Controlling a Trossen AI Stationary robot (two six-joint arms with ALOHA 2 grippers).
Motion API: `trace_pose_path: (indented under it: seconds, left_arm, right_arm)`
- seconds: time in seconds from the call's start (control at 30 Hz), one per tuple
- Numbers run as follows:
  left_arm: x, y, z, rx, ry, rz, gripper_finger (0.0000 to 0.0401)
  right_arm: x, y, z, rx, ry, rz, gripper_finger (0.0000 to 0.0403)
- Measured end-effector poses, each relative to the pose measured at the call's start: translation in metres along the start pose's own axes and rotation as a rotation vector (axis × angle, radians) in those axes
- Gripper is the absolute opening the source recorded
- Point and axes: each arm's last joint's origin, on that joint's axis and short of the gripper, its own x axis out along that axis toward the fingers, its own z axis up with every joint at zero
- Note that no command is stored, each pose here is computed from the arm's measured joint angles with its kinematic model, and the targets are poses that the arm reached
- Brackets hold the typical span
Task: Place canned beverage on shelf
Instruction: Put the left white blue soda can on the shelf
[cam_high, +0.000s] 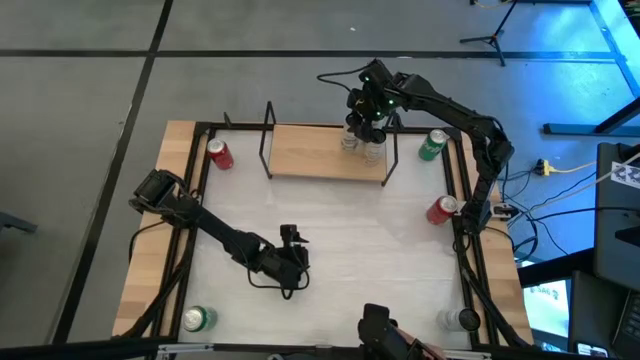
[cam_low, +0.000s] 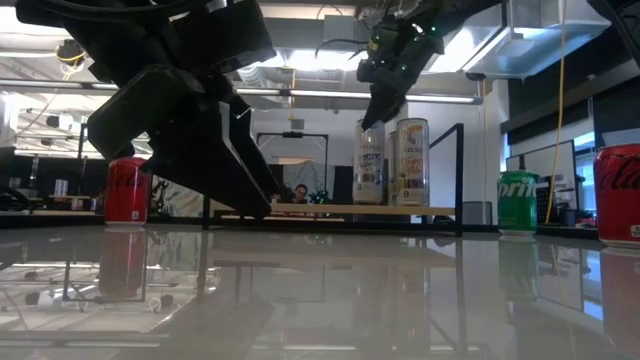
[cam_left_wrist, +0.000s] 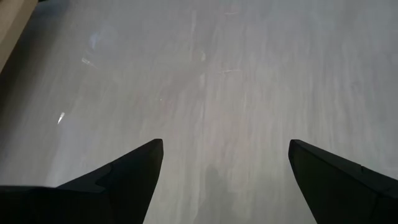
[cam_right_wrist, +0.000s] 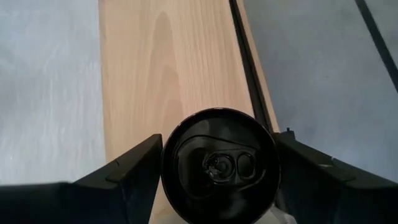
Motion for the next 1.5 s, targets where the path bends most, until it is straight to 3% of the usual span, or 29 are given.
trace_pose_path:
  seconds: [0.97,1.2,1.33,1.5]
  left_arm:
    - [0.0002,0.0005,0.0001,-0.001,0.0,0.005,0.0339]
    - [0.0002,0.0018,0.0005,-0.008,-0.014,0.053,0.0339]
    - [0.0002,0.0018,0.0006,-0.009,-0.016,0.052,0.0339]
    - [0.0002,0.0016,0.001,-0.012,-0.019,0.05,0.0339]
  right_arm:
    - [0.0046,0.0003,-0.0064,0.06,0.049,-0.018,0.028]
    - [0.0046,0.0005,-0.0066,0.061,0.049,-0.014,0.0282]
    - [0.0046,0.0006,-0.0069,0.069,0.055,-0.018,0.0303]
    - [0.006,0.0032,-0.0057,0.039,0.098,-0.106,0.0342]
